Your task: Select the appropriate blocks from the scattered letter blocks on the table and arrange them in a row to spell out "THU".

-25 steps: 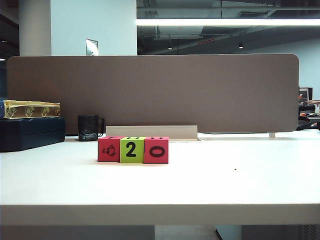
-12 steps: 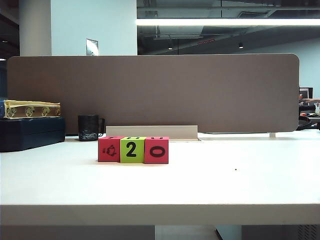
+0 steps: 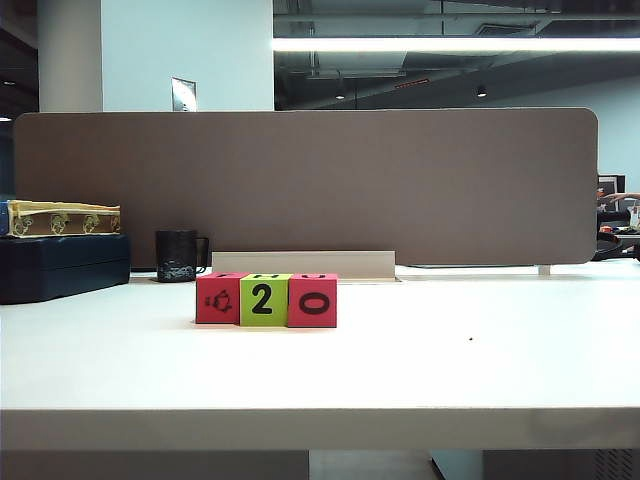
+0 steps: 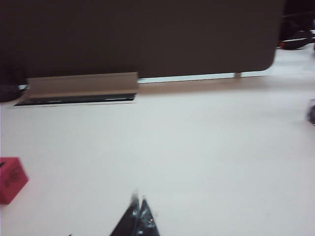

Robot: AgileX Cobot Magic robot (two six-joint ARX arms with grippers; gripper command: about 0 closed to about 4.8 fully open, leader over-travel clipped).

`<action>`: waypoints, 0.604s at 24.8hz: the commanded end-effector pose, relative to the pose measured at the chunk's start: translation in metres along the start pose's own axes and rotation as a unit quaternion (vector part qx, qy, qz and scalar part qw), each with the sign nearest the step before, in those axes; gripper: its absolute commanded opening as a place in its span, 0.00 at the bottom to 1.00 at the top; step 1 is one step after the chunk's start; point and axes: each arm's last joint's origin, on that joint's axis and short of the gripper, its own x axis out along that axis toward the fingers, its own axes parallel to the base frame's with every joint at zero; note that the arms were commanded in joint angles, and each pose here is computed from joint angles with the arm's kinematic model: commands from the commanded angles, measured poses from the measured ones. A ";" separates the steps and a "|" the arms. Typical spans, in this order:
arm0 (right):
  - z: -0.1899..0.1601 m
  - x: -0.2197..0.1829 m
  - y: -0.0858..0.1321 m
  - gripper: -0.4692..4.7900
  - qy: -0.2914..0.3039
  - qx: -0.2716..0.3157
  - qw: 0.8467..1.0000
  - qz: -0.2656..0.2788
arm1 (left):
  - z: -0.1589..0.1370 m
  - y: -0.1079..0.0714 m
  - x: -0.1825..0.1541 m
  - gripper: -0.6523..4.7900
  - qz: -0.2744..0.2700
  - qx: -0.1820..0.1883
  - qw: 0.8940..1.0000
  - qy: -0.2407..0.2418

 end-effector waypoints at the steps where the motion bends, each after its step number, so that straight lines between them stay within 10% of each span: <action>1: 0.004 -0.004 -0.011 0.09 -0.010 0.003 1.000 0.022 | 0.002 0.000 0.000 0.11 -0.003 -0.001 1.000 -0.005; 15: -0.032 -0.019 -0.024 0.09 0.019 -0.007 1.000 -0.015 | 0.002 0.000 0.000 0.11 -0.003 -0.001 1.000 -0.004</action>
